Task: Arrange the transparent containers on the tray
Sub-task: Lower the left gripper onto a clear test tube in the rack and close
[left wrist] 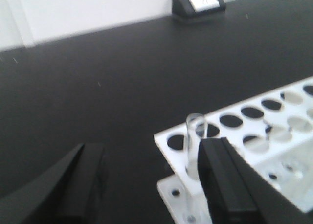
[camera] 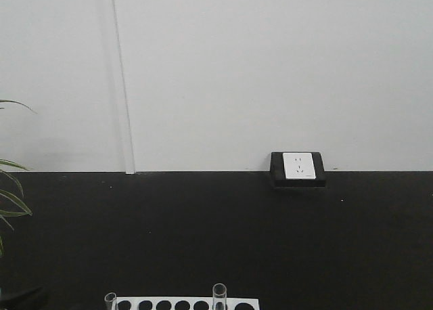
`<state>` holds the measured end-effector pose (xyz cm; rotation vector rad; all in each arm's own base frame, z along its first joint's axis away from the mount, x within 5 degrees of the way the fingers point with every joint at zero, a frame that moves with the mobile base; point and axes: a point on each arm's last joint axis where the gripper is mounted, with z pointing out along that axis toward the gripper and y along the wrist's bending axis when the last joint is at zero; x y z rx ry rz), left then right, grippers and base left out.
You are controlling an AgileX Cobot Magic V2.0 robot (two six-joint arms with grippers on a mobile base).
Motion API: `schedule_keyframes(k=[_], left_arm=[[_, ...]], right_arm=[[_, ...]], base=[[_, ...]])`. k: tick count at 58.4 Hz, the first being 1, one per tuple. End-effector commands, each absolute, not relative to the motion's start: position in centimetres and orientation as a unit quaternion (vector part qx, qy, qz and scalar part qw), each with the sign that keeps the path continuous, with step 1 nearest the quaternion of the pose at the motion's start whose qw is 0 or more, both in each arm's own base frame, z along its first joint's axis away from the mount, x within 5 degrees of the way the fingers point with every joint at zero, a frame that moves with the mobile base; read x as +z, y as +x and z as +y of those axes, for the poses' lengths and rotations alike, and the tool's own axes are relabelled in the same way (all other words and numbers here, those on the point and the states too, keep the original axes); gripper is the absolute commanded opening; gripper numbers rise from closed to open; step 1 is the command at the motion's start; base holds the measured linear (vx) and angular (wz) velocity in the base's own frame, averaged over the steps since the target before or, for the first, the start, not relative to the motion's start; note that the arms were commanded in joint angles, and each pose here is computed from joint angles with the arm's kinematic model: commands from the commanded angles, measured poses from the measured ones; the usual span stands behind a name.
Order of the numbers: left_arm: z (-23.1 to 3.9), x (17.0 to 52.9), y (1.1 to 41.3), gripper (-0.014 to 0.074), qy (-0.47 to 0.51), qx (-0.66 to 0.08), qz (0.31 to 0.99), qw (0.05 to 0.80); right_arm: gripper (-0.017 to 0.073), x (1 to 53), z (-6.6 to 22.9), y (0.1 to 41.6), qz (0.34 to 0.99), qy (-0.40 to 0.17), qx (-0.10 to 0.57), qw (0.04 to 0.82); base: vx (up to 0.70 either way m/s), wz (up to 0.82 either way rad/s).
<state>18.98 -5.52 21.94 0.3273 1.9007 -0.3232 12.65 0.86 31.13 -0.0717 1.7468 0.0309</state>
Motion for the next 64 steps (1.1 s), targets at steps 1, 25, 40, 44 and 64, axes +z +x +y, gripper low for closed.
schedule_keyframes(k=[1,25,40,44,64], left_arm=[[-6.4,22.7,19.9,0.0522,0.138,-0.177,0.782,0.581],[-8.5,19.9,21.2,0.0522,0.171,-0.232,0.783,0.551],[-9.0,18.8,22.1,0.0522,0.167,-0.253,0.773,0.558],[-8.8,18.9,22.3,0.0522,0.153,-0.251,0.770,0.567],[-8.9,19.8,22.7,0.0522,0.157,-0.253,0.729,0.616]], right_arm=[[0.0516,32.7,0.9,12.8,0.737,-0.038,0.010,0.675],[0.0516,32.7,0.9,12.8,0.738,-0.040,0.009,0.674],[0.0516,32.7,0.9,12.8,0.738,-0.039,0.009,0.674],[0.0516,32.7,0.9,12.8,0.738,-0.039,0.009,0.674],[0.0516,32.7,0.9,12.8,0.738,-0.039,0.009,0.674]], base=[[0.00,0.00],[0.00,0.00],[0.00,0.00],[0.00,0.00],[0.00,0.00]])
